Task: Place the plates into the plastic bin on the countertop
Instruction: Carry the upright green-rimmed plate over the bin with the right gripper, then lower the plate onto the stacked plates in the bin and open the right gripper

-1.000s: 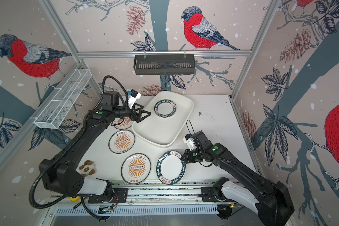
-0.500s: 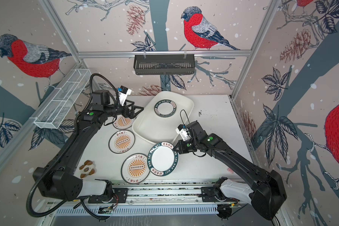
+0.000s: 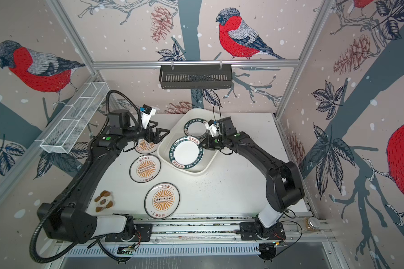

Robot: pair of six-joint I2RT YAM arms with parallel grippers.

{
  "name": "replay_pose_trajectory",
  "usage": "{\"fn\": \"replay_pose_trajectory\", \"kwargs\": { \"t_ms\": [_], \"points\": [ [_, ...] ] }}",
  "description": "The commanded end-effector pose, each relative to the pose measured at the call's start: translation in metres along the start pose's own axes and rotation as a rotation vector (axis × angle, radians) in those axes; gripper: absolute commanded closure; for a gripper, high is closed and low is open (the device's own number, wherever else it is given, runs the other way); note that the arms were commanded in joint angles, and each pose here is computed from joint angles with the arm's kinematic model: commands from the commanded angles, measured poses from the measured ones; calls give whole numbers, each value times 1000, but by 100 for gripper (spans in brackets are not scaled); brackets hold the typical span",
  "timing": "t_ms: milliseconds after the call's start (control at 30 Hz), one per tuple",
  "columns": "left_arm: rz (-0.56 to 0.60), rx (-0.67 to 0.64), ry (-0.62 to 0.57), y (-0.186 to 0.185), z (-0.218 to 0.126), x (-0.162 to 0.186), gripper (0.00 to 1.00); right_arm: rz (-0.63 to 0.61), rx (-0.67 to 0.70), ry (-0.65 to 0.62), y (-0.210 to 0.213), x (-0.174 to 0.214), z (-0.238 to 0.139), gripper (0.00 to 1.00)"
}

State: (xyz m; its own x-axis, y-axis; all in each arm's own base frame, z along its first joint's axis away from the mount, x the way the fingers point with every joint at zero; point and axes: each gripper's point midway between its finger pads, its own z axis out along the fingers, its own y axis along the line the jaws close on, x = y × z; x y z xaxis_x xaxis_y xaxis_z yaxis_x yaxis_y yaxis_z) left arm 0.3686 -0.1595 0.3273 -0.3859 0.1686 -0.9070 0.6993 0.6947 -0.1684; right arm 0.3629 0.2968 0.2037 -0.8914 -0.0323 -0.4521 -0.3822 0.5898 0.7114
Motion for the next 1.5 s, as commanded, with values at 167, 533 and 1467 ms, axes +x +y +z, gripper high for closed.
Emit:
{"fn": "replay_pose_trajectory", "kwargs": {
  "t_ms": [167, 533, 1467],
  "points": [
    [13, 54, -21, -10, -2, -9, 3, 29, 10, -200, -45, -96, 23, 100],
    [-2, 93, -14, -13, 1, -5, 3, 93, 88, -303, -103, -144, 47, 100],
    [-76, 222, 6, -28, 8, -3, 3, 185, 173, -265, -179, -159, 83, 98]
  ]
}}
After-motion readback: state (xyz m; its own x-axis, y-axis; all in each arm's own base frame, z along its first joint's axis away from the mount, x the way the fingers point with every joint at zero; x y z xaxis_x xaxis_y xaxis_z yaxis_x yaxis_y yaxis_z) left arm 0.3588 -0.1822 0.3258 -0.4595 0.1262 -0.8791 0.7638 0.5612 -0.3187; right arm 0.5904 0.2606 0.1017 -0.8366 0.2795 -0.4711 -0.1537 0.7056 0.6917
